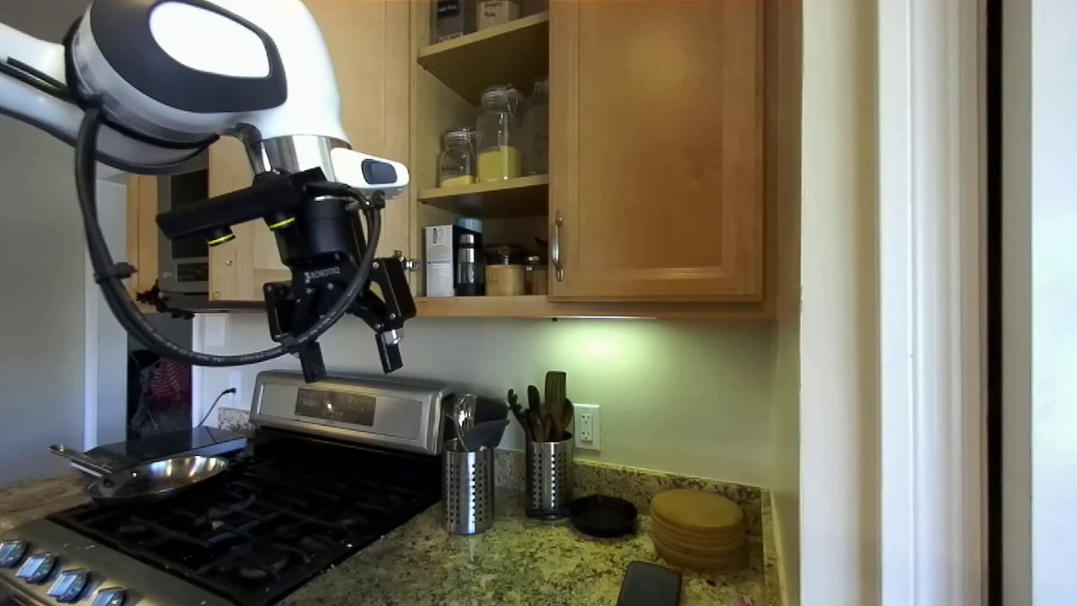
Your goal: Close the open upper cabinet door
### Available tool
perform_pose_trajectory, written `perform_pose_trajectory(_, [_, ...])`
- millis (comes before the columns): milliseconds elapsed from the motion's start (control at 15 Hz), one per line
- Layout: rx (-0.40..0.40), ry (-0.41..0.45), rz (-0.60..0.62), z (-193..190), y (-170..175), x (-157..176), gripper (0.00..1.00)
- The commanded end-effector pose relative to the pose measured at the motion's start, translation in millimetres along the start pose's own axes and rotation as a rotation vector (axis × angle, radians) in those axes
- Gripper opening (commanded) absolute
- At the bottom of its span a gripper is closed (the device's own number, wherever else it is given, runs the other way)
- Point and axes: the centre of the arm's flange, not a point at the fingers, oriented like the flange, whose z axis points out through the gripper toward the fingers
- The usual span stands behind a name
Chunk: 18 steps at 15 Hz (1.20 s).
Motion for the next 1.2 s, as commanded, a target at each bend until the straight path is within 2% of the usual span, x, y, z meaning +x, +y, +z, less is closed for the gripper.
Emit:
perform_pose_trajectory(0, [0.028, 0.055, -0.066, -24, -15, 11, 1.0])
perform_pose_trajectory(333, [0.051, 0.189, -0.156, -80, -40, 40, 1.0])
perform_pose_trajectory(667, [0.05, 0.392, -0.204, -142, -74, 64, 1.0])
perform_pose_trajectory(933, [0.053, 0.542, -0.261, -175, -108, 88, 1.0])
perform_pose_trajectory(1133, [0.049, 0.62, -0.284, -191, -128, 103, 1.0])
